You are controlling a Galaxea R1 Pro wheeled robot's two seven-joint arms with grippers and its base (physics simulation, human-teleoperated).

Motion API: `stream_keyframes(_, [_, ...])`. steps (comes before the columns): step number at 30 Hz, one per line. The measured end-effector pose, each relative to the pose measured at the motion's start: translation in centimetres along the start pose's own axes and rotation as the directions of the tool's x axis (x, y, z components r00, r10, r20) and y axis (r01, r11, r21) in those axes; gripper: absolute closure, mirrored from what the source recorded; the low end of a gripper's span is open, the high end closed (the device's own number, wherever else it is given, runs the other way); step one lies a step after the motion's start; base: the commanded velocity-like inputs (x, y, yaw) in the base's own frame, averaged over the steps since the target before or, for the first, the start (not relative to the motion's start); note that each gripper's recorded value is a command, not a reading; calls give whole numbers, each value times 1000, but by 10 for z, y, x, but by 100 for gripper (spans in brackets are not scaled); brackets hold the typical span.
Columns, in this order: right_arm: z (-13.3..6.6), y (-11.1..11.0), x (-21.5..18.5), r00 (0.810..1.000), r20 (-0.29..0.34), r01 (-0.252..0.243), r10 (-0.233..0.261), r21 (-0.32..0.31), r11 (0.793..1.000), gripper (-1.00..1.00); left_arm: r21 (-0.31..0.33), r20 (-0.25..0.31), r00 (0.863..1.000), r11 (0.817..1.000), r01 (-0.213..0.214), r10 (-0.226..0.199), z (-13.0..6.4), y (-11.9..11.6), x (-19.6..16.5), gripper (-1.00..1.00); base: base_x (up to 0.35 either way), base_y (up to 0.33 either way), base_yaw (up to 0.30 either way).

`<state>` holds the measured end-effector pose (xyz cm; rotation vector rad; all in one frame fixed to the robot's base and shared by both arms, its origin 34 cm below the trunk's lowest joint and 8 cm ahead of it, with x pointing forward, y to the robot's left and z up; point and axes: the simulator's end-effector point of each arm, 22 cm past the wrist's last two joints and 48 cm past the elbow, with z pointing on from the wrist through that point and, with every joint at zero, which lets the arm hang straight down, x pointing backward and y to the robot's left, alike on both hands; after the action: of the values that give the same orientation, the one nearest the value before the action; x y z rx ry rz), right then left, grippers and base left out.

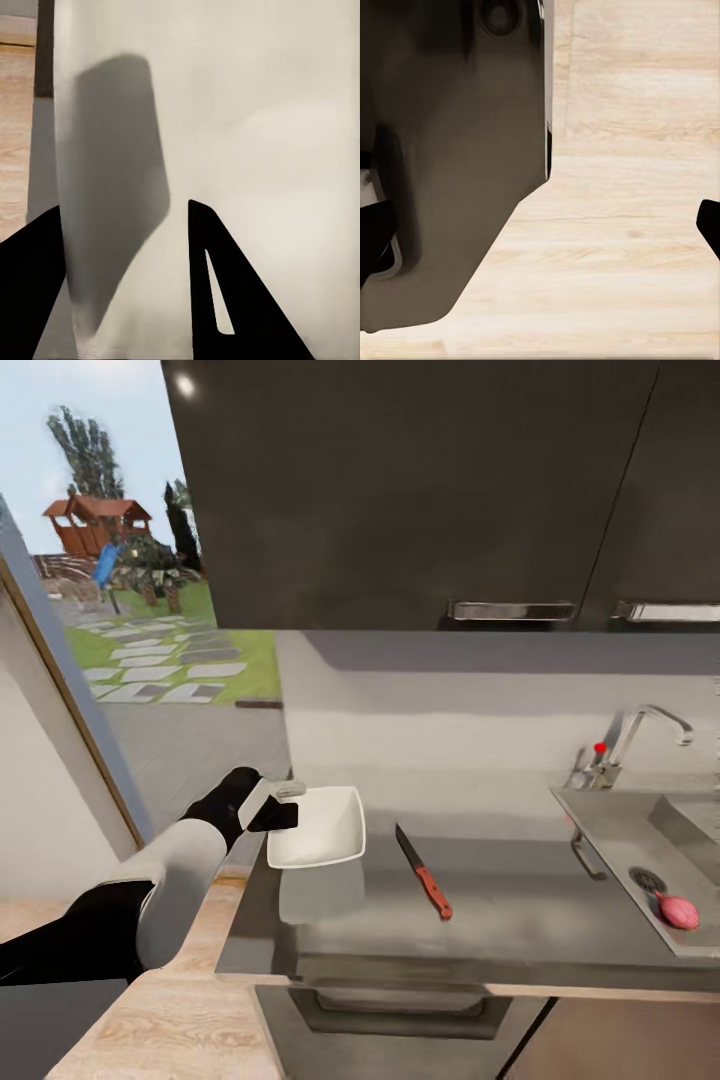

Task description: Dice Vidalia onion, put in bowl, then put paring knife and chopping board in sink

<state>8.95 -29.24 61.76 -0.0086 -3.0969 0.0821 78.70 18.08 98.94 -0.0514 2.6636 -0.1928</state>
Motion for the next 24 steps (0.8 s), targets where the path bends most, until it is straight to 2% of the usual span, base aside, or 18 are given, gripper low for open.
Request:
stream_keyframes(11, [0, 0, 0, 1000, 0, 0, 0, 0, 1000, -100, -1, 0, 1000, 1000, 0, 0, 0, 0, 0, 100, -322, 0, 0])
stream_keyframes(24, [0, 0, 0, 1000, 1, 0, 0, 0, 1000, -100, -1, 0, 1000, 1000, 0, 0, -1, 0, 0, 100, -28, 0, 0])
